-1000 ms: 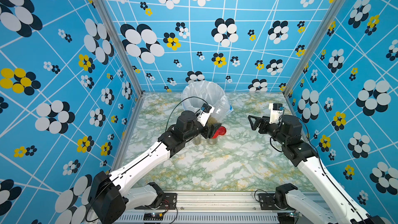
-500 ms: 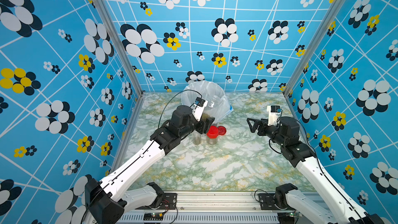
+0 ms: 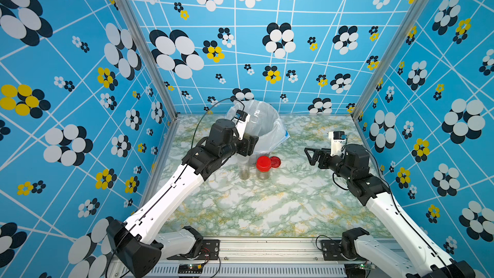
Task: Empty moldy mung beans from jars
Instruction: Pour the moldy mung beans from the jar into the trash bin.
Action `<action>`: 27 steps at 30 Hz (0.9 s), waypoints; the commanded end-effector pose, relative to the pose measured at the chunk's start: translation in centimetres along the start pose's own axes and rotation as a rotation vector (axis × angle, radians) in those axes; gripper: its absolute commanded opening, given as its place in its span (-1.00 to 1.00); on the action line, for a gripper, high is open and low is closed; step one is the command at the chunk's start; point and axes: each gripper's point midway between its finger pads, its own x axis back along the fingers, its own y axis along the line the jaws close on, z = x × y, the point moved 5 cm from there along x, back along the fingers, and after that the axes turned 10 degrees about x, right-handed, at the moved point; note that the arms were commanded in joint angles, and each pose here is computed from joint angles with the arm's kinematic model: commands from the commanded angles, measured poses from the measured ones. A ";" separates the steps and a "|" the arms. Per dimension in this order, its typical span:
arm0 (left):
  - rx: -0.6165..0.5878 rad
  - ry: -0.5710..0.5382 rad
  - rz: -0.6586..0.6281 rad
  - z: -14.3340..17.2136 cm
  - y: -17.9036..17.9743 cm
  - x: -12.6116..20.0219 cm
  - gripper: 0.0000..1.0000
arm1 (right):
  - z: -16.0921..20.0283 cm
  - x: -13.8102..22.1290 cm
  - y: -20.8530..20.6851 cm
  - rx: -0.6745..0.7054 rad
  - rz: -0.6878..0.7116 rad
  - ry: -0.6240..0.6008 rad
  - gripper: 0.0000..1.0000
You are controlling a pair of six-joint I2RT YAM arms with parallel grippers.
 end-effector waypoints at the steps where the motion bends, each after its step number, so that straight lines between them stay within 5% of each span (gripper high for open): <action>1: 0.025 0.012 -0.069 -1.0 1.3 0.1 -0.01 | -0.4 0.2 0.3 0.017 -0.024 -0.004 0.98; 16: -0.113 0.091 -0.298 -4.7 4.0 -1.0 0.00 | -0.2 0.7 0.0 0.024 0.007 0.013 0.98; 27: -0.252 0.245 -0.397 -4.2 5.8 -2.5 0.01 | -0.1 0.5 -0.2 0.010 0.019 0.016 0.98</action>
